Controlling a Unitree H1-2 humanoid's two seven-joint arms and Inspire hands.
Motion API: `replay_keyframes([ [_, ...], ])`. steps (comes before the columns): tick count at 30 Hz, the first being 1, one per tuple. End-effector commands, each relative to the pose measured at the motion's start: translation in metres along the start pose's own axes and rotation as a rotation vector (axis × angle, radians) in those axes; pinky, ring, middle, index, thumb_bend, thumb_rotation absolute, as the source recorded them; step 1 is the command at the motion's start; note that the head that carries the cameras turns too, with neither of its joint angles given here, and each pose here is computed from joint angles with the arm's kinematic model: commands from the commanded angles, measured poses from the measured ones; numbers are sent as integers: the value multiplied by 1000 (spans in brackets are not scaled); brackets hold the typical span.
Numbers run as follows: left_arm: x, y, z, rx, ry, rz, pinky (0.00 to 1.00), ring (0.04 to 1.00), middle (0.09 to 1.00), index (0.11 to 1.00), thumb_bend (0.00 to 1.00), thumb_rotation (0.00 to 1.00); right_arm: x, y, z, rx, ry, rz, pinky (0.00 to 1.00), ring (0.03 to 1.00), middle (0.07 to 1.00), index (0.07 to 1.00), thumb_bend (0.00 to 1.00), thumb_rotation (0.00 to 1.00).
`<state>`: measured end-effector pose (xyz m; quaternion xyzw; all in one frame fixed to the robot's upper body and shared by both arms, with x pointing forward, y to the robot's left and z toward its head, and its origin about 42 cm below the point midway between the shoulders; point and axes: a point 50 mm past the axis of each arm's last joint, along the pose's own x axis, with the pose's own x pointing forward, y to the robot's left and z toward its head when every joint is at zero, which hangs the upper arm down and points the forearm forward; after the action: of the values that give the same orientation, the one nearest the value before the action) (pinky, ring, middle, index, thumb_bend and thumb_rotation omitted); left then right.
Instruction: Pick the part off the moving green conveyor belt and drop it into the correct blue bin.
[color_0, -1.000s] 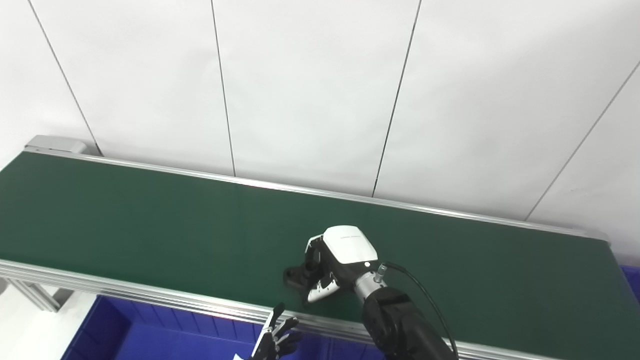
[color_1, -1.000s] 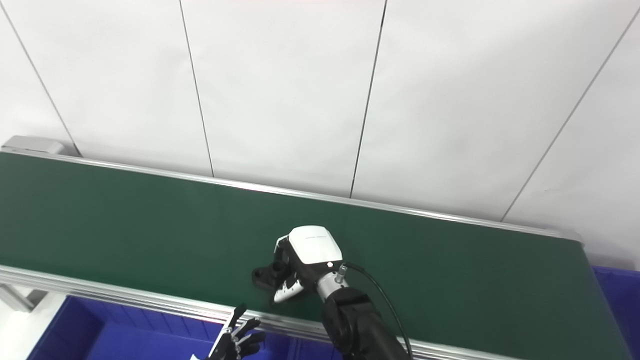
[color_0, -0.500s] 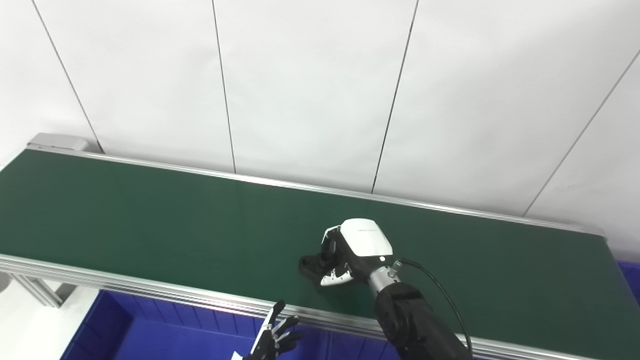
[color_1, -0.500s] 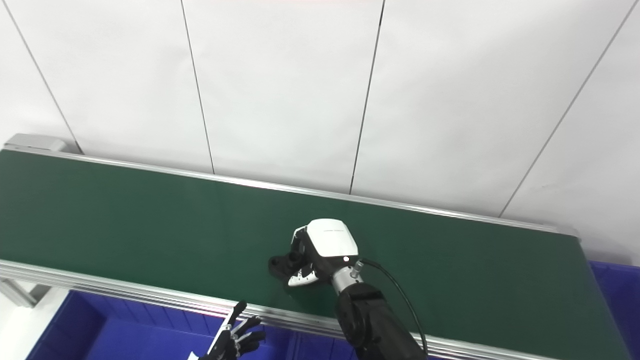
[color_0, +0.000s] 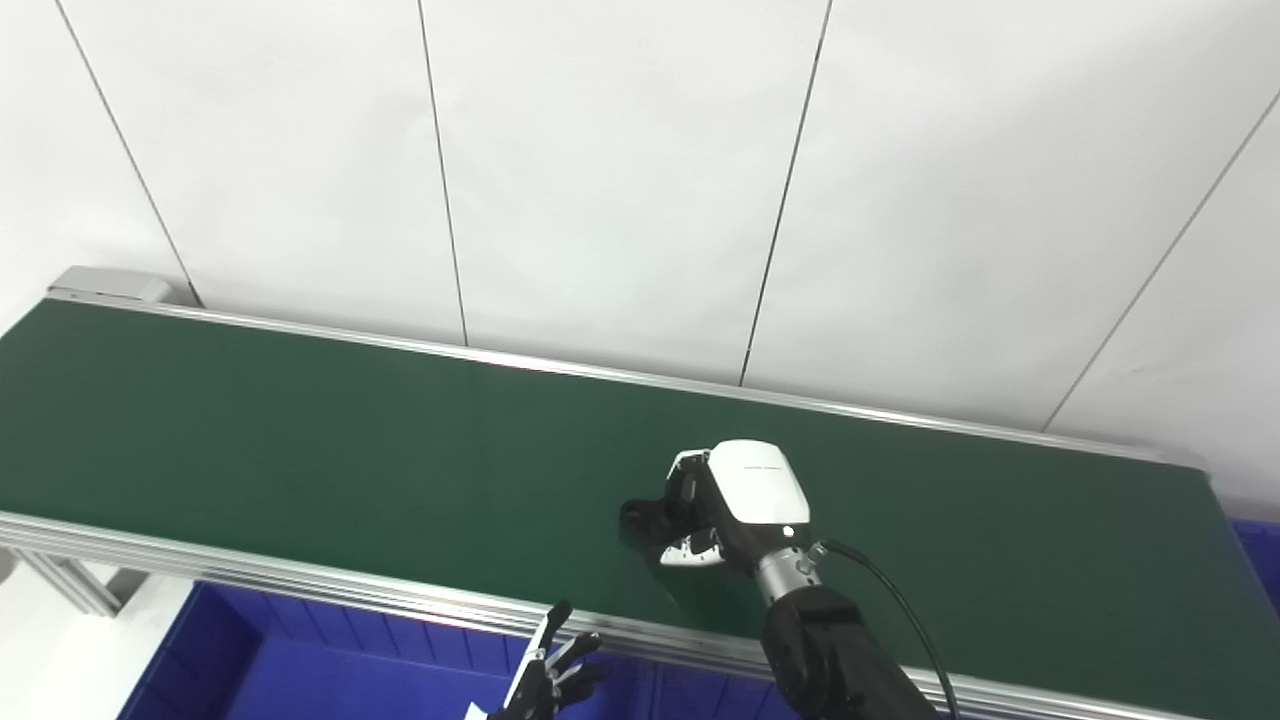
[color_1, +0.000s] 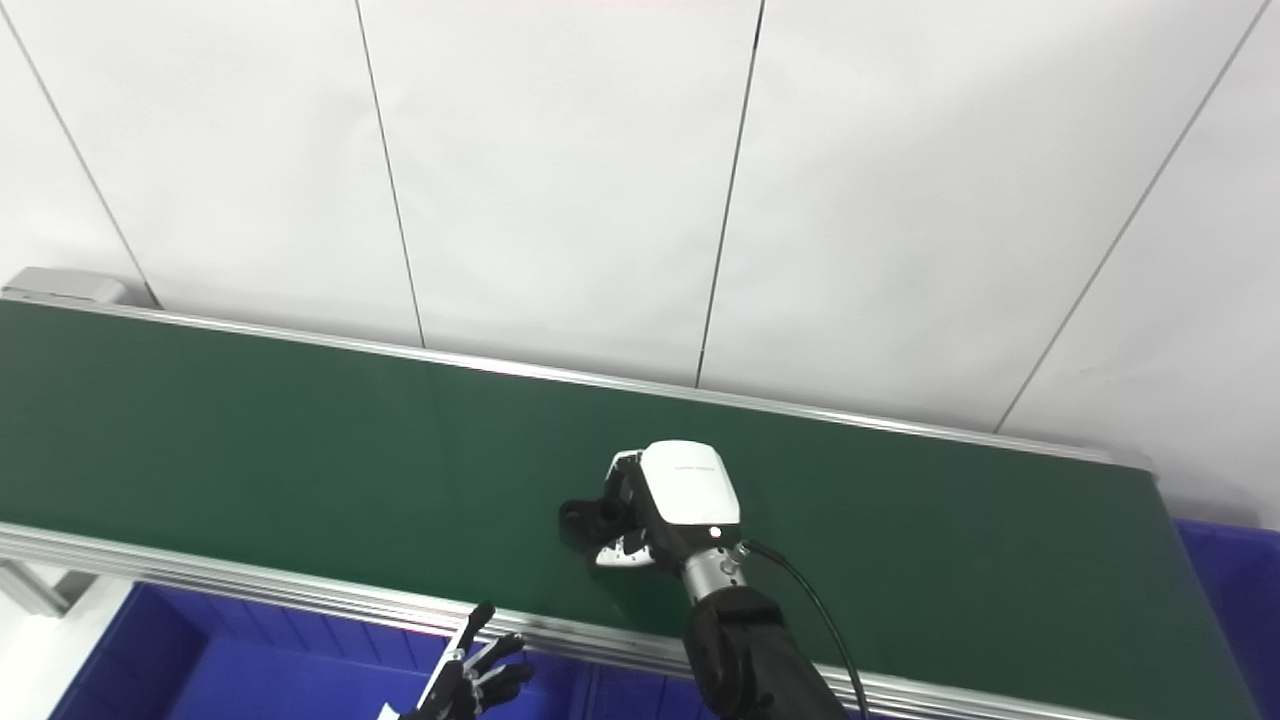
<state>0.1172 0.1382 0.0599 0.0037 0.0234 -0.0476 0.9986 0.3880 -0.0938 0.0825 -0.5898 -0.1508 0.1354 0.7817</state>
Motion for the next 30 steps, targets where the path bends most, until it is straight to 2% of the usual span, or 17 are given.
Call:
replay_keyframes([
  [1, 3, -2, 10, -17, -47, -4, 822, 808, 880, 991, 714, 721, -2, 0, 4, -14, -78, -62, 109, 158, 241, 485, 508, 136],
  [6, 2, 0, 9, -6, -43, -6, 824, 808, 882, 995, 722, 736, -6, -4, -1, -24, -160, -177, 108, 161, 239, 486, 505, 140],
  [14, 1, 2, 10, -3, -34, -7, 838, 815, 887, 999, 726, 739, -5, -11, -1, -5, -237, -342, 120, 162, 235, 487, 506, 134],
  [30, 3, 5, 7, 0, -32, -10, 845, 817, 886, 998, 716, 743, 4, -43, 4, 45, -288, -552, 167, 194, 276, 486, 501, 135],
])
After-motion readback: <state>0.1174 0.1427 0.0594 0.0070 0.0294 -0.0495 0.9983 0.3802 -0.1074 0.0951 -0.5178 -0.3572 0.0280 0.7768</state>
